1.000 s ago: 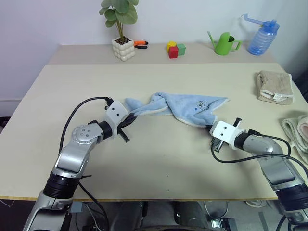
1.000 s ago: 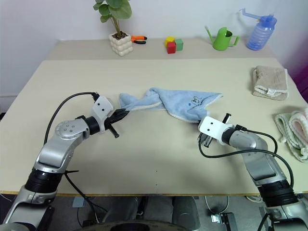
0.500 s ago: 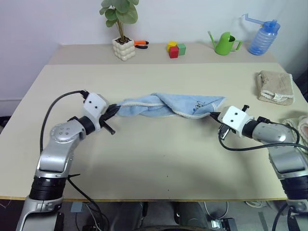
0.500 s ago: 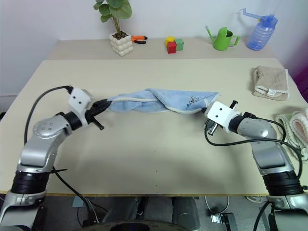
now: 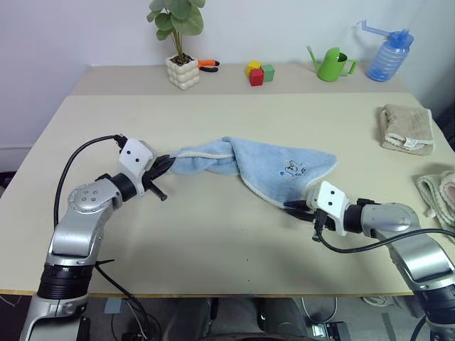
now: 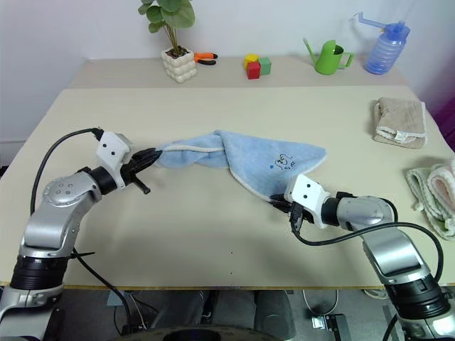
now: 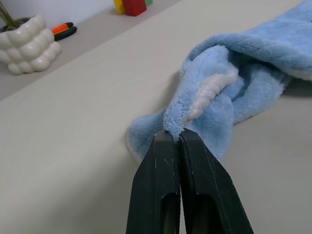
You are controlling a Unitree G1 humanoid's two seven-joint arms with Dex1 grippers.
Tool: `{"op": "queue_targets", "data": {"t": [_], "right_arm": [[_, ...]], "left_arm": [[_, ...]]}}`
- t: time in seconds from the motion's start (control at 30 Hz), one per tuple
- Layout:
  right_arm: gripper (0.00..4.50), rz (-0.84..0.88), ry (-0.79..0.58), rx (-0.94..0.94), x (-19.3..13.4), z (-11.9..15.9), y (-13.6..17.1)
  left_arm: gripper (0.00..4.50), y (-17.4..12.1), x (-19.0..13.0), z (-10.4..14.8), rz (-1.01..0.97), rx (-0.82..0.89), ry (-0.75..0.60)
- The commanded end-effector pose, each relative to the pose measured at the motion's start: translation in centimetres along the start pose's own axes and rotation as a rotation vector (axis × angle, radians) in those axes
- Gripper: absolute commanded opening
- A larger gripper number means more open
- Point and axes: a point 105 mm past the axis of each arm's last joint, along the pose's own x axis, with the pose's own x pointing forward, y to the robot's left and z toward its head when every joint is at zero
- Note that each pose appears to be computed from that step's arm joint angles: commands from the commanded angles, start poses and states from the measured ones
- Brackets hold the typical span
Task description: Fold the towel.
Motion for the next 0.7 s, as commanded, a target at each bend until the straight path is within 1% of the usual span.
{"op": "queue_targets", "data": {"t": [0.03,0.2,0.27,0.37,0.57,0.63,0.7], "right_arm": [[2.66,-0.036,0.0,-0.071,-0.4,0.7,-0.3],[2.66,-0.049,0.002,-0.094,0.0,0.7,-0.2],[2.66,-0.075,0.021,-0.125,0.4,0.3,-0.4],[2.66,-0.105,0.033,-0.119,0.9,0.0,-0.8],[2.66,-0.148,0.023,-0.029,1.6,-0.6,-1.4],[2.66,-0.144,0.02,0.023,1.9,-0.8,-1.5],[2.66,-0.101,0.042,0.067,2.0,-1.3,-1.0]], "left_arm": [[0.0,-0.5,0.0,1.0,-0.017,0.031,-0.037],[0.0,-0.9,0.3,0.9,-0.03,0.031,-0.036],[0.0,-1.1,0.4,0.9,-0.036,0.031,-0.037],[0.0,-1.3,0.5,0.9,-0.04,0.03,-0.039],[0.0,-1.4,0.5,0.9,-0.045,0.029,-0.036],[0.0,-1.5,0.5,0.8,-0.05,0.028,-0.034],[0.0,-1.6,0.5,0.8,-0.053,0.028,-0.032]]}}
